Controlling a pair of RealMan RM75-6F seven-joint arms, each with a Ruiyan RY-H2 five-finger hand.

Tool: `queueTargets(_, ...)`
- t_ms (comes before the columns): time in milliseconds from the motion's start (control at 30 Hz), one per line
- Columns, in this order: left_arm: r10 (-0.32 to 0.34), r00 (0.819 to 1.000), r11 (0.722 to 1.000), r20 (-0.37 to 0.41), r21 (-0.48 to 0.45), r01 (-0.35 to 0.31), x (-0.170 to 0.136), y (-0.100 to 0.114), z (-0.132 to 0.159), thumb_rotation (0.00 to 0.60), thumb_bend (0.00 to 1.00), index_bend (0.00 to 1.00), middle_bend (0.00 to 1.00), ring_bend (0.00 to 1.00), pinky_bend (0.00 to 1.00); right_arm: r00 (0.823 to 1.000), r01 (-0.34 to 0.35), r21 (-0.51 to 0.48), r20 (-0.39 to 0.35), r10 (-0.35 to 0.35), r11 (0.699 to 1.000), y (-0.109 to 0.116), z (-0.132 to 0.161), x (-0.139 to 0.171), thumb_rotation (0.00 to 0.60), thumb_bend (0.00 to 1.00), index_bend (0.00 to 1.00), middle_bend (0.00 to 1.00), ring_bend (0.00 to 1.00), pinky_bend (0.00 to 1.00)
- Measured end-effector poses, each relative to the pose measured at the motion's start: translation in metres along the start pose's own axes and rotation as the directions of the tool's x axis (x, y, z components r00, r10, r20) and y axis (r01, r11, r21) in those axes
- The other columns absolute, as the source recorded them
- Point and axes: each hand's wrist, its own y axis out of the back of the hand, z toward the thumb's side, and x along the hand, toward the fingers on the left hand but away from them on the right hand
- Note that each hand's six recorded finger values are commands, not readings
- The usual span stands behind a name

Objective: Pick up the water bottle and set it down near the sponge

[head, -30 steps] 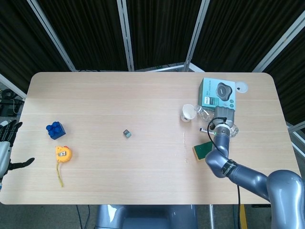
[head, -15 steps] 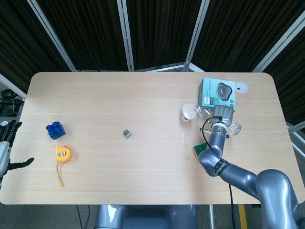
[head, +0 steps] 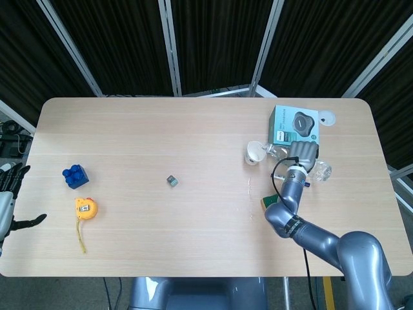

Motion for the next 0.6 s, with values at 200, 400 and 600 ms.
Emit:
queueTargets(200, -0.001, 1.000, 1.000, 0.000, 0.002, 0.001, -0.0001, -0.0004, 0.0000, 0.600, 0.00, 0.00, 0.00, 0.00, 0.00, 1.000, 0.006, 0.016, 0.014, -0.006, 1.000, 0.0011, -0.0009, -0.0004, 0.600, 0.74, 0.59, 0.63, 0.61, 0.47)
queueTargets(400, -0.002, 1.000, 1.000, -0.001, 0.002, 0.002, -0.0001, -0.0005, 0.0000, 0.600, 0.00, 0.00, 0.00, 0.00, 0.00, 1.000, 0.003, 0.020, 0.020, -0.003, 1.000, 0.0010, -0.0012, -0.0005, 0.600, 0.74, 0.59, 0.63, 0.61, 0.47)
queueTargets(600, -0.004, 1.000, 1.000, -0.001, 0.001, 0.004, 0.0000, -0.0008, 0.0002, 0.600, 0.00, 0.00, 0.00, 0.00, 0.00, 1.000, 0.000, 0.018, 0.023, 0.000, 1.000, 0.0009, -0.0018, -0.0007, 0.600, 0.74, 0.59, 0.63, 0.61, 0.47)
